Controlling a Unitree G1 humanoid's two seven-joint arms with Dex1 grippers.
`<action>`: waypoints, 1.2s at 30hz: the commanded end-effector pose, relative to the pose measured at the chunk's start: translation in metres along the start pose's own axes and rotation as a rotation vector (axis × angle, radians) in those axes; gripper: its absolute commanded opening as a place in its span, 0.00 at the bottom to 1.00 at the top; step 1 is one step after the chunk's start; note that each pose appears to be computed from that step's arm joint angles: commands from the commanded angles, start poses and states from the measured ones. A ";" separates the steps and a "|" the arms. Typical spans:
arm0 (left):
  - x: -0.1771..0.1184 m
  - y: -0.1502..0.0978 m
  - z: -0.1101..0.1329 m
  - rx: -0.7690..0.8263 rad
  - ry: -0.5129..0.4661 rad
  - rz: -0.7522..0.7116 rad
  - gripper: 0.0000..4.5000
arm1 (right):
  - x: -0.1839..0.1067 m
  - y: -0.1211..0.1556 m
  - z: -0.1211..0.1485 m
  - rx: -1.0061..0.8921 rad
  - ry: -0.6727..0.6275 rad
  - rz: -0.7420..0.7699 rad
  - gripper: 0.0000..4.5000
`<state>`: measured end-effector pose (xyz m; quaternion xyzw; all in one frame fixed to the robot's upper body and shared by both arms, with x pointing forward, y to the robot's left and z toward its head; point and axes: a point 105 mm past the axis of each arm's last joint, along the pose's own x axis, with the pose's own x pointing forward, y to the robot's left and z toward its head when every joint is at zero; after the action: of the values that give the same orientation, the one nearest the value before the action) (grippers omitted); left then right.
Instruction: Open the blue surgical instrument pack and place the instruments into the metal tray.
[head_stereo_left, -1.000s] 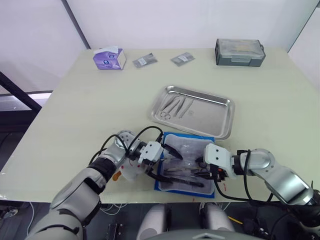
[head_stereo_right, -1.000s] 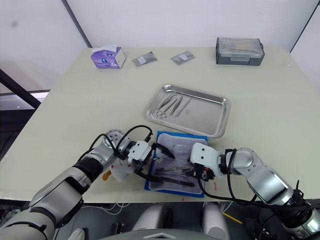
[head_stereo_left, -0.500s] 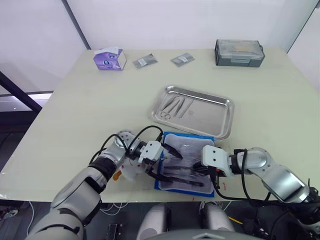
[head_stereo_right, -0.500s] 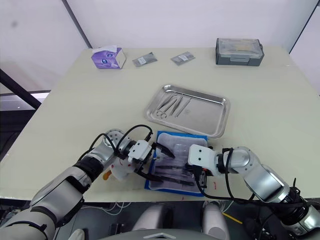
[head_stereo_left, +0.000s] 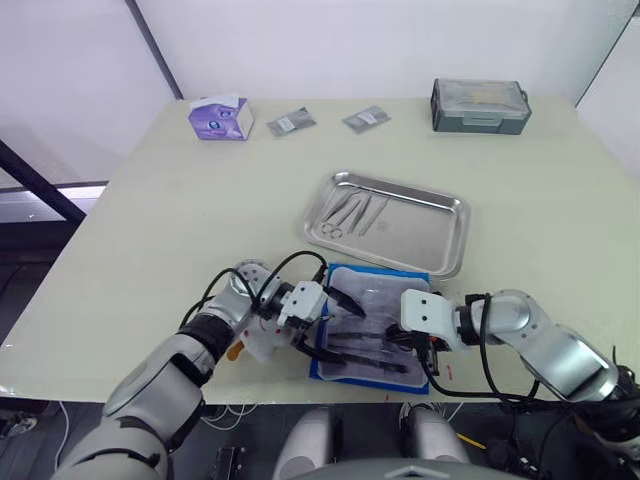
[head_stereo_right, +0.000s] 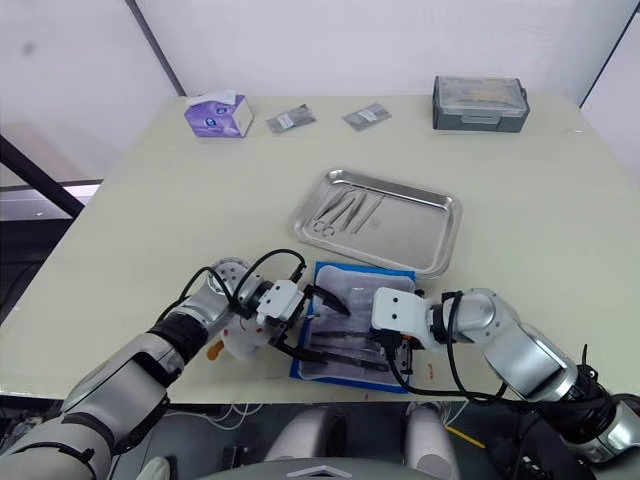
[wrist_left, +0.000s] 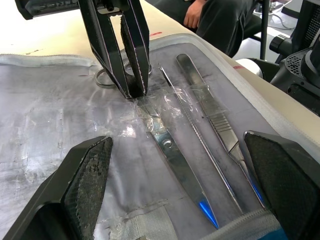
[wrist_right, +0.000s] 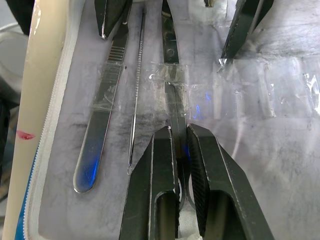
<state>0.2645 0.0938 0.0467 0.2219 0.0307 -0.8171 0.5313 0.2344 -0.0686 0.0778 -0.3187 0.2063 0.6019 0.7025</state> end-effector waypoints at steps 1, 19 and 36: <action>0.016 -0.040 -0.033 -0.146 0.079 -0.151 1.00 | -0.007 -0.001 0.014 -0.049 -0.006 -0.010 0.01; 0.021 -0.043 -0.033 -0.152 0.070 -0.159 1.00 | -0.020 -0.004 0.023 -0.106 0.055 -0.018 0.01; 0.022 -0.043 -0.034 -0.157 0.067 -0.164 1.00 | -0.045 -0.008 0.016 -0.084 0.097 -0.060 0.01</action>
<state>0.2636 0.0923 0.0463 0.2148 0.0280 -0.8157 0.5364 0.2304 -0.0911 0.1033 -0.3709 0.2394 0.5803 0.6844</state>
